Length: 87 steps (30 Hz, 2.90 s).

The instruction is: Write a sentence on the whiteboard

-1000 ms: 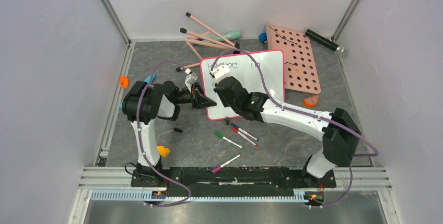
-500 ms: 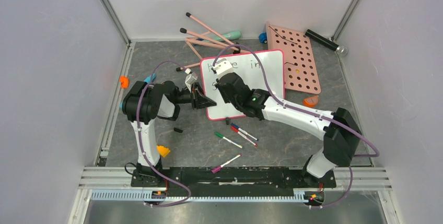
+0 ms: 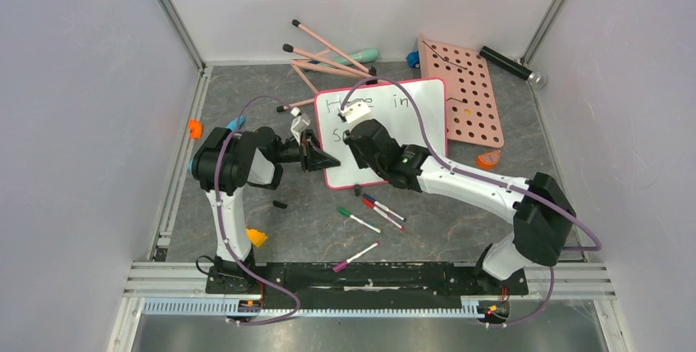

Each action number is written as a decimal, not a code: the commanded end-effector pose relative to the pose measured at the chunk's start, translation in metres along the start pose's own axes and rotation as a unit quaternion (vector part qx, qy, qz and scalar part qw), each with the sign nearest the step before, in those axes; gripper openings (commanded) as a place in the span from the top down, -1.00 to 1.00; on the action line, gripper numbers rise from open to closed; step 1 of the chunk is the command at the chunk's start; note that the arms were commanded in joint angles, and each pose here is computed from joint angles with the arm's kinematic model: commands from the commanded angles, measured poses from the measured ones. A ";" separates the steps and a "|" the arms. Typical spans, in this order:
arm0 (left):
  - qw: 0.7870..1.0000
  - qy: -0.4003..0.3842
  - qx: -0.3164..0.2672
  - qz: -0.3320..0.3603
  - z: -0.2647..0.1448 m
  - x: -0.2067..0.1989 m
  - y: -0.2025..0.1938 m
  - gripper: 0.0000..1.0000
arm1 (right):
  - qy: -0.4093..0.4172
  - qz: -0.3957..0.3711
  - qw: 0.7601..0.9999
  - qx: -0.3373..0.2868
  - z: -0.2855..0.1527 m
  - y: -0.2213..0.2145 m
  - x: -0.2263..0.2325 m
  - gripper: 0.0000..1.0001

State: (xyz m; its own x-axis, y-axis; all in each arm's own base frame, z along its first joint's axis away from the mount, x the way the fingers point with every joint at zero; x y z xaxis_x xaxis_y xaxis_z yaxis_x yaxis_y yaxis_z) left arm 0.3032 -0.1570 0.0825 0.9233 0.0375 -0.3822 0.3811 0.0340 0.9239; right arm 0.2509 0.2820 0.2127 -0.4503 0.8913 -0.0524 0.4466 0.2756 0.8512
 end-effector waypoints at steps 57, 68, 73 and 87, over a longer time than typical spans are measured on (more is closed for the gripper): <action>0.996 -0.044 0.011 0.075 0.003 0.000 0.000 0.58 | 0.004 0.009 0.999 -0.038 -0.024 0.026 -0.026 1.00; 0.996 -0.044 0.011 0.076 0.003 0.000 -0.001 0.58 | -0.042 0.005 0.998 -0.045 -0.028 0.029 -0.040 1.00; 0.996 -0.044 0.011 0.076 0.003 0.000 -0.001 0.58 | -0.047 0.006 0.998 -0.045 -0.022 0.032 -0.040 1.00; 0.996 -0.044 0.011 0.075 0.004 0.000 0.000 0.59 | -0.016 -0.003 0.999 -0.042 -0.011 0.035 -0.030 1.00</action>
State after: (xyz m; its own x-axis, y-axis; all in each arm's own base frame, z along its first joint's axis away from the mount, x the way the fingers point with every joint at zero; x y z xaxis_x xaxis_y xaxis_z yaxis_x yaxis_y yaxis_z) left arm 0.3043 -0.1574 0.0827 0.9228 0.0270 -0.3843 0.3835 0.0303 0.9230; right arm 0.2670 0.2529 0.2360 -0.3961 0.9125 -0.1020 0.4134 0.2765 0.8676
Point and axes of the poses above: each gripper's point midway between its finger pads, its own z axis out along the fingers, its own x axis along the line the jaws close on, y = z × x, the point moved 8 cm from there along -z, back along the fingers, and after that the axes turned 4 degrees about z, right-handed, at the moved point
